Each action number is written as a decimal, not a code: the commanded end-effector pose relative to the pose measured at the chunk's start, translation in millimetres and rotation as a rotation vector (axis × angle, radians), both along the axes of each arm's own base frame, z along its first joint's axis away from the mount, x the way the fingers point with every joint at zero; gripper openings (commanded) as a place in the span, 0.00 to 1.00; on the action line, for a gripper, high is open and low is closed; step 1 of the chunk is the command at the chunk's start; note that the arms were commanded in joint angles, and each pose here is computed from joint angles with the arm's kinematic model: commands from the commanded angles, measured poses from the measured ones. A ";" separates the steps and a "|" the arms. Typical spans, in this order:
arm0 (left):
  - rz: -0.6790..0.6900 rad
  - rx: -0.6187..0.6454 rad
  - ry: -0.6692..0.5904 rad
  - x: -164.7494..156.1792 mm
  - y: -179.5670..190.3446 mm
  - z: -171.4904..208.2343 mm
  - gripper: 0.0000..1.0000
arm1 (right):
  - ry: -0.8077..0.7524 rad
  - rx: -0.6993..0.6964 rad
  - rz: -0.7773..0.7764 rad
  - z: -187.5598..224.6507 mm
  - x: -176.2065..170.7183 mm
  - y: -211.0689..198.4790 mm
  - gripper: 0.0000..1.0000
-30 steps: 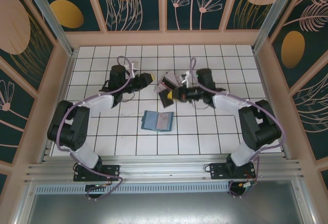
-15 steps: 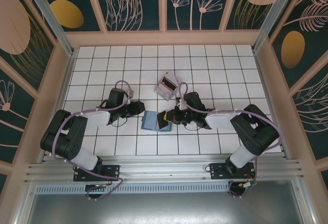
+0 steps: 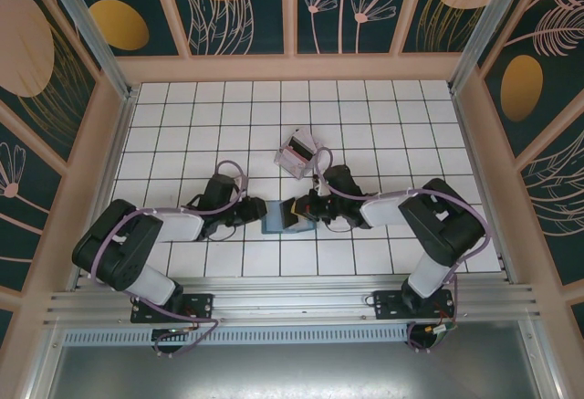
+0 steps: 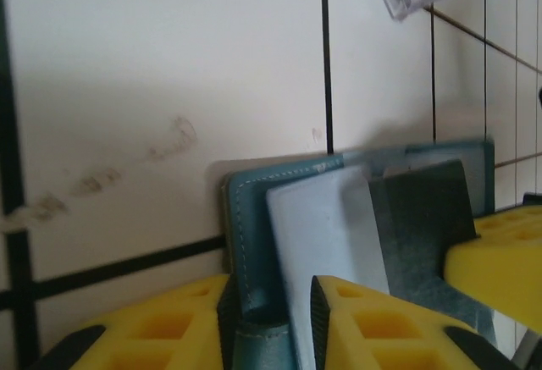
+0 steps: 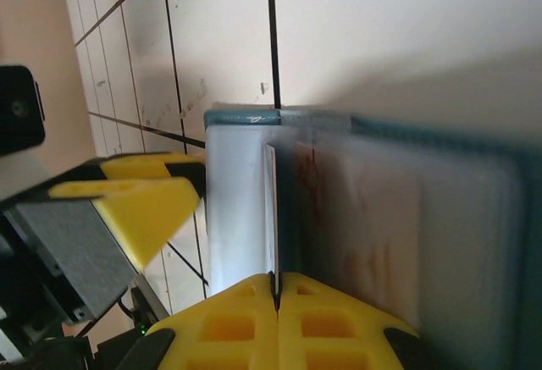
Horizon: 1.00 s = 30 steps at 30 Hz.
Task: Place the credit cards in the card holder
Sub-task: Insert the credit card into the card slot.
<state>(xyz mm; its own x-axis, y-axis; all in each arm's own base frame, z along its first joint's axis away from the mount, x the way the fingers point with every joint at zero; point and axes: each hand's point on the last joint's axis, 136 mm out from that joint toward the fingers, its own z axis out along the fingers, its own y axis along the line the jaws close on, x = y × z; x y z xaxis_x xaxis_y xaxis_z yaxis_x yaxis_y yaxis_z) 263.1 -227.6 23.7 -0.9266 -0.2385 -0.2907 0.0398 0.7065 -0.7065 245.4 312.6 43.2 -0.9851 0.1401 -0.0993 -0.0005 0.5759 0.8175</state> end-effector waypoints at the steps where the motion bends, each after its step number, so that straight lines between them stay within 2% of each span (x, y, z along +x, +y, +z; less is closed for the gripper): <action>1: 0.020 -0.020 0.059 -14.5 -0.6 -10.3 0.26 | -0.013 0.006 -0.005 -1.1 5.8 5.2 0.00; 8: 0.050 0.010 0.074 -23.0 9.9 -18.1 0.24 | -0.022 -0.015 -0.019 -12.3 6.8 -9.2 0.00; 15: 0.051 -0.005 0.093 -21.7 6.0 -22.8 0.25 | -0.018 -0.045 0.063 -19.9 -7.4 -5.5 0.00; 21: 0.044 -0.013 0.095 -20.1 1.0 -23.2 0.24 | -0.031 -0.063 0.057 -21.8 -6.5 -5.3 0.00; 30: 0.028 0.015 0.090 -21.0 1.8 -25.2 0.12 | -0.043 -0.075 0.070 -23.8 -3.3 7.2 0.00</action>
<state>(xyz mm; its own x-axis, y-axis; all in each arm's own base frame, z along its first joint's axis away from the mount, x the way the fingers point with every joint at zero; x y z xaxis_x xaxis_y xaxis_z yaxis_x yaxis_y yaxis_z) 257.9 -225.5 16.7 -0.9159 -0.3047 -0.2614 -0.0209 0.6864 -0.7269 249.3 320.5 35.9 -0.9832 0.0844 -0.1622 -0.0826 0.5862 0.8059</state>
